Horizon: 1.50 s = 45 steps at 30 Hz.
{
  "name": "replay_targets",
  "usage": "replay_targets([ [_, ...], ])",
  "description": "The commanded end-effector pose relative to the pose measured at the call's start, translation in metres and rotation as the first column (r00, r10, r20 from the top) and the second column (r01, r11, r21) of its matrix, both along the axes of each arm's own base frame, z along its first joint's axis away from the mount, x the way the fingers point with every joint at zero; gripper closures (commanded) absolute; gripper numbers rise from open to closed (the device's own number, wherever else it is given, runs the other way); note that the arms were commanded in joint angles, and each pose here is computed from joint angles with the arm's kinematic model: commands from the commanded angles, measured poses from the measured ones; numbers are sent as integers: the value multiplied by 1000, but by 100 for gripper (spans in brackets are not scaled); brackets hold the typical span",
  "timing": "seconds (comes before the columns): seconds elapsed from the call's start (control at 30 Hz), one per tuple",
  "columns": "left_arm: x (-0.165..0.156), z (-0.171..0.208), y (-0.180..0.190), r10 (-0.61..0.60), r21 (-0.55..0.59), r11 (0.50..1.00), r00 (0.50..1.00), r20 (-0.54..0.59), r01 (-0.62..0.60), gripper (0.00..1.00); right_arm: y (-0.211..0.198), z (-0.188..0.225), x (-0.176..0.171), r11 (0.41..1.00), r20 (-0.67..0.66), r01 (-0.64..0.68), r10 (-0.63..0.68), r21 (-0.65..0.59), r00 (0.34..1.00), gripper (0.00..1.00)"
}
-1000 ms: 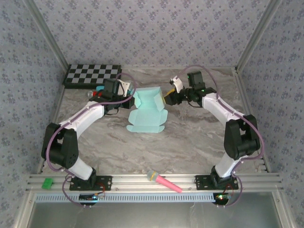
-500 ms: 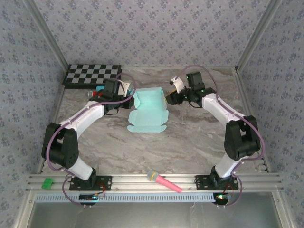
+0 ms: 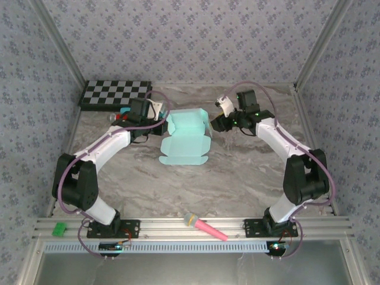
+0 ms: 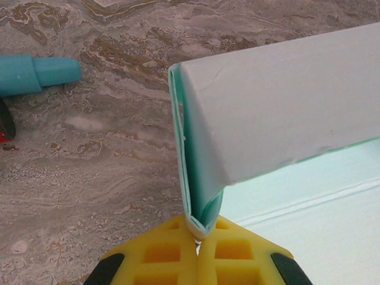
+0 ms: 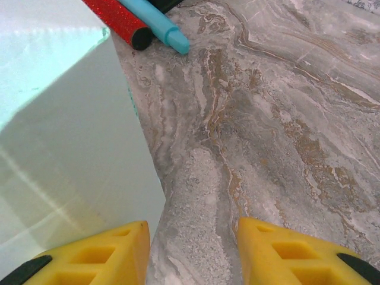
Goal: Fold the paper box
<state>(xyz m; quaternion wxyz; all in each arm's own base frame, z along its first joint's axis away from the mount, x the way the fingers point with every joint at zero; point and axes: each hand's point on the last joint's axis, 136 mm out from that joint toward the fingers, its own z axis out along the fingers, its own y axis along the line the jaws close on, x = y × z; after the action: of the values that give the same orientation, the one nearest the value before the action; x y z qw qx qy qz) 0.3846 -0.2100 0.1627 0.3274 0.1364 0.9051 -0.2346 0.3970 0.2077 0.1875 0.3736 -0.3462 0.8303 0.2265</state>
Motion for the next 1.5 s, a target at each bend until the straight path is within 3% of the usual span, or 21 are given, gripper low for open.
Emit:
replay_targets([
  [0.0, 7, 14, -5, -5, -13, 1000, 1000, 26, 5, 100, 0, 8, -14, 999, -2, -44, 44, 10, 999, 55],
  [0.63, 8, 11, -6, -4, -16, 1000, 1000, 16, 4, 100, 18, 8, -34, 986, -51, -166, 167, 18, 985, 57],
  [1.07, 5, 13, -9, -13, -24, 1000, 1000, 18, 13, 100, 46, 6, -26, 973, -77, -216, 222, 81, 972, 53],
  [1.47, 5, 15, -11, -21, -32, 999, 1000, 19, 21, 100, 61, -6, -9, 984, -61, -168, 171, 51, 983, 50],
])
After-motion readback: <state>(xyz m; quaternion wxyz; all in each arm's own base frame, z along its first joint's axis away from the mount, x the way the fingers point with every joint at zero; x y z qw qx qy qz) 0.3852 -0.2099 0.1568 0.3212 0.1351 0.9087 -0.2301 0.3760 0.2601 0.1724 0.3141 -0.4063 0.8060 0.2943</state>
